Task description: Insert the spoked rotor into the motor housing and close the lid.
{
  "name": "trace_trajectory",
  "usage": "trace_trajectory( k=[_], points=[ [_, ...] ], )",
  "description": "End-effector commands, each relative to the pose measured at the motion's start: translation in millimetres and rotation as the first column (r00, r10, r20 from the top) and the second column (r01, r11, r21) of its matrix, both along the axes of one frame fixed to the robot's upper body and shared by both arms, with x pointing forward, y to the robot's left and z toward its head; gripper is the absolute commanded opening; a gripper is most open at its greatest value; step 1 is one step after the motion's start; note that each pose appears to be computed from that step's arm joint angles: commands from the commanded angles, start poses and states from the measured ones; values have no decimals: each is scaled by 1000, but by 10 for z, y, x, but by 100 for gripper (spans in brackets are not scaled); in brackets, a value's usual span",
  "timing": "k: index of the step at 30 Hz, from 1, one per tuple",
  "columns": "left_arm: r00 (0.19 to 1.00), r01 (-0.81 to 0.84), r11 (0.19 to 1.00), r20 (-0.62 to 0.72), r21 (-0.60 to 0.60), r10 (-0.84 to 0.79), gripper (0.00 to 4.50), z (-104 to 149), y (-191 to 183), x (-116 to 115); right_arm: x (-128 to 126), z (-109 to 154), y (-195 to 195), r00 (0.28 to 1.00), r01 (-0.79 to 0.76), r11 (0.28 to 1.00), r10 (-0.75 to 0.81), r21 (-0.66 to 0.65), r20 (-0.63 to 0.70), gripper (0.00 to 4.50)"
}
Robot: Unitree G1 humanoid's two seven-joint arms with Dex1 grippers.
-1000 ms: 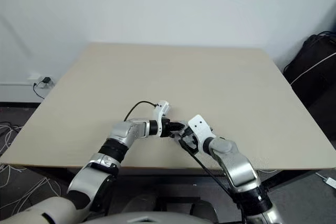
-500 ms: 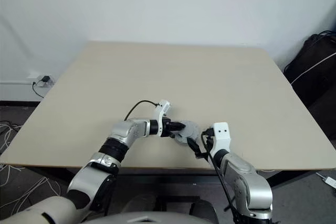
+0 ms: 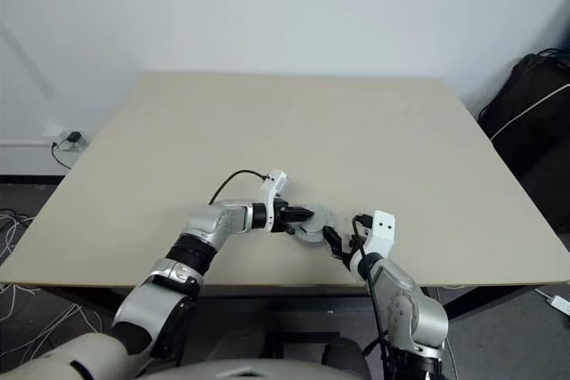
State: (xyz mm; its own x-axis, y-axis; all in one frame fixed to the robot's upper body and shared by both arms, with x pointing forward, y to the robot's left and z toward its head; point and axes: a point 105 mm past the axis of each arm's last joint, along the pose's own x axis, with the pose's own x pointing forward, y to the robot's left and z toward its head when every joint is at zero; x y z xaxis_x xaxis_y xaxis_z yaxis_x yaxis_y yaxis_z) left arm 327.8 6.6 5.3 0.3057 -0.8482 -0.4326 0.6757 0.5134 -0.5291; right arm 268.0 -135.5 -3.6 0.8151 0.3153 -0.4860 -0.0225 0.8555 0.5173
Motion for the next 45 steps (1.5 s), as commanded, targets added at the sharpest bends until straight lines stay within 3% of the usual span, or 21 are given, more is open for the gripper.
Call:
trace_trajectory(
  k=[1,7,10,14,20,26,34,45],
  points=[
    [999,12,998,-42,54,-9,0,-156,32,-86,121,90,169,998,-42,998,40,39,48,447],
    [999,9,999,-41,52,-6,0,-151,44,-88,175,167,354,995,-84,988,75,129,72,447],
    [999,7,999,-41,54,-5,0,-155,53,-91,174,211,462,995,-91,966,78,241,63,447],
    [999,2,998,-41,55,1,0,-156,70,-87,169,321,565,996,-83,877,69,474,47,447],
    [999,-18,998,-43,62,21,0,-174,156,-78,182,234,509,999,8,781,23,624,-41,447],
    [997,-64,995,-40,72,67,0,-188,307,-55,133,183,579,994,20,737,57,675,-93,447],
    [988,-146,986,-44,82,150,0,-216,549,-33,-78,184,876,962,-105,705,250,701,-107,447],
    [982,-176,981,-53,82,180,0,-241,607,-59,169,69,690,989,50,761,53,647,-139,447]
  ],
)
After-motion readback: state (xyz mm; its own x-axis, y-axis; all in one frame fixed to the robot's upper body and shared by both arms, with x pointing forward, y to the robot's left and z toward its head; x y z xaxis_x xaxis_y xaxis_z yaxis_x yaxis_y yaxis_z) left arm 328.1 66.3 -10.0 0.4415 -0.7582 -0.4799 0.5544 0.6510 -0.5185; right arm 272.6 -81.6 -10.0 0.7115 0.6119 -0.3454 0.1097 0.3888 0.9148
